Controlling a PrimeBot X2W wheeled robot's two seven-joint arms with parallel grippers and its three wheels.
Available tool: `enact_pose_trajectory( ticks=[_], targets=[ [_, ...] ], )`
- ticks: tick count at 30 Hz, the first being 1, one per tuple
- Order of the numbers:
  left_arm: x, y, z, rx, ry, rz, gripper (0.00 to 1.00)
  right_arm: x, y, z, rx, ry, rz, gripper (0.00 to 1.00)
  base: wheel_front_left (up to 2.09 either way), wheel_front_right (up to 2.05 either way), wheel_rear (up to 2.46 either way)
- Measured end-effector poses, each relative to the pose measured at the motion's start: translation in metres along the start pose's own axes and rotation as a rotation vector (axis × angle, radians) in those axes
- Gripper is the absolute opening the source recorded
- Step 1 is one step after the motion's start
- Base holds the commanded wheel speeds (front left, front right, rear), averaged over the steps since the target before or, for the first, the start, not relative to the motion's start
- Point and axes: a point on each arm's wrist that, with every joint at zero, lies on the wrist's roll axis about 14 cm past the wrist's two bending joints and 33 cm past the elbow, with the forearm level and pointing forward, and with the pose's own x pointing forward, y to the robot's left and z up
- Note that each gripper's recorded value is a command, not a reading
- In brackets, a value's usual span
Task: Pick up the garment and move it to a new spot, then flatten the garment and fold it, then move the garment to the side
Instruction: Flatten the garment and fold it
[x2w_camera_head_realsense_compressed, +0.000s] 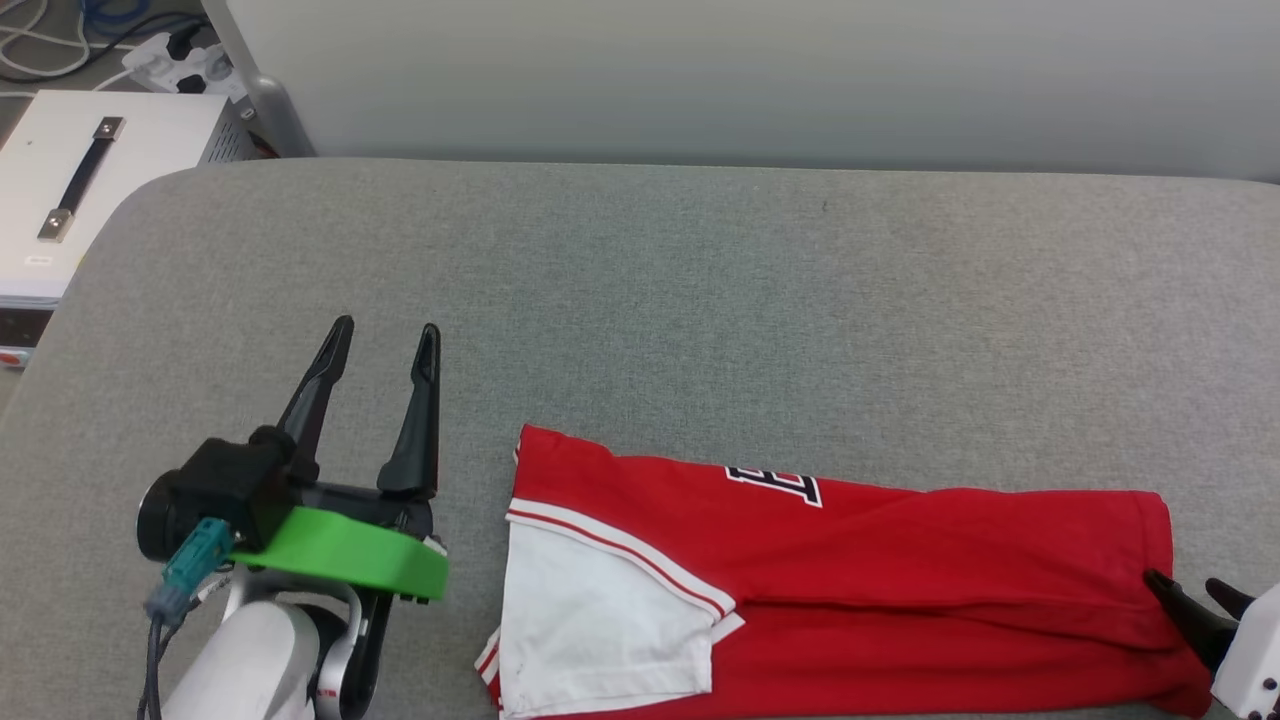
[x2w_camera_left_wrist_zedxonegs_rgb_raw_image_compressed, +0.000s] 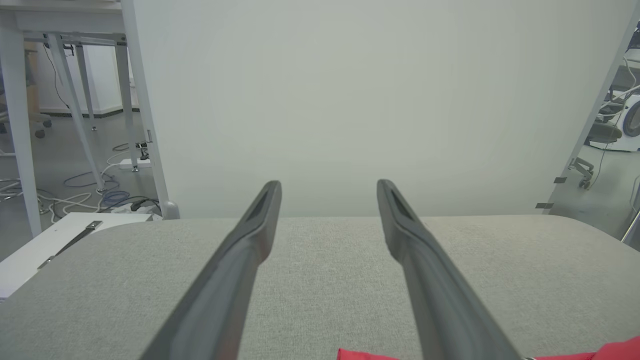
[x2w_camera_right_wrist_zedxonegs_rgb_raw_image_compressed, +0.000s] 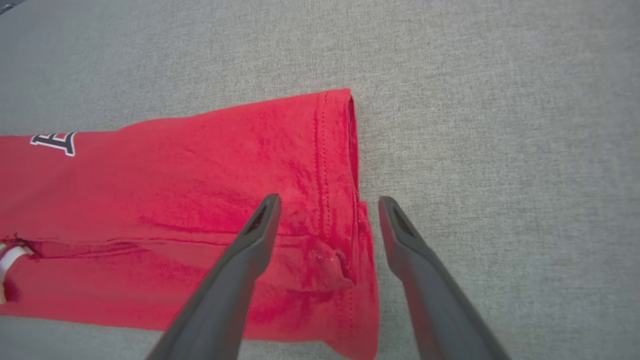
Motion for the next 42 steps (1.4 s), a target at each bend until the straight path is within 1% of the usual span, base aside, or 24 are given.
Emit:
enact_pose_trajectory(
  ticks=[3,5,9,19,27,32,37,38,39,40,42],
  targets=[
    [-0.006,0.005,0.007,0.048,-0.046,0.031,1.00,0.005,-0.005,-0.008,0.022,0.034,-0.024,1.00,0.00,0.00,0.00],
    [-0.010,0.009,0.009,0.056,-0.063,0.056,1.00,0.008,-0.008,-0.015,0.038,0.058,-0.039,1.00,0.00,0.00,0.00],
    [-0.016,0.011,0.007,0.102,-0.068,0.054,1.00,0.014,-0.011,-0.028,0.067,0.104,-0.059,1.00,0.00,0.00,0.00],
    [-0.020,0.021,-0.009,0.089,-0.035,0.093,1.00,0.027,-0.013,-0.048,0.116,0.184,-0.070,1.00,0.00,0.00,0.00],
    [-0.022,0.027,-0.012,0.100,-0.024,0.110,1.00,0.037,0.005,-0.055,0.143,0.216,-0.019,1.00,0.00,0.00,0.00],
    [-0.022,0.020,-0.010,0.096,-0.031,0.090,1.00,0.038,0.023,-0.060,0.155,0.224,0.028,1.00,0.00,0.00,0.00],
    [-0.022,0.015,-0.007,0.092,-0.041,0.074,1.00,0.037,0.029,-0.060,0.162,0.218,0.046,1.00,0.00,0.00,0.00],
    [-0.022,0.015,-0.006,0.092,-0.043,0.072,1.00,0.037,0.029,-0.061,0.163,0.221,0.044,0.49,0.00,0.00,0.00],
    [-0.022,0.015,-0.006,0.092,-0.044,0.071,1.00,0.037,0.028,-0.062,0.161,0.220,0.042,0.26,0.00,0.00,0.00],
    [-0.022,0.014,-0.006,0.090,-0.045,0.070,1.00,0.037,0.028,-0.062,0.160,0.217,0.041,0.00,0.00,0.00,0.00],
    [-0.021,0.014,-0.006,0.084,-0.043,0.070,1.00,0.037,0.025,-0.062,0.160,0.212,0.033,0.00,0.00,0.00,0.00]
  ],
)
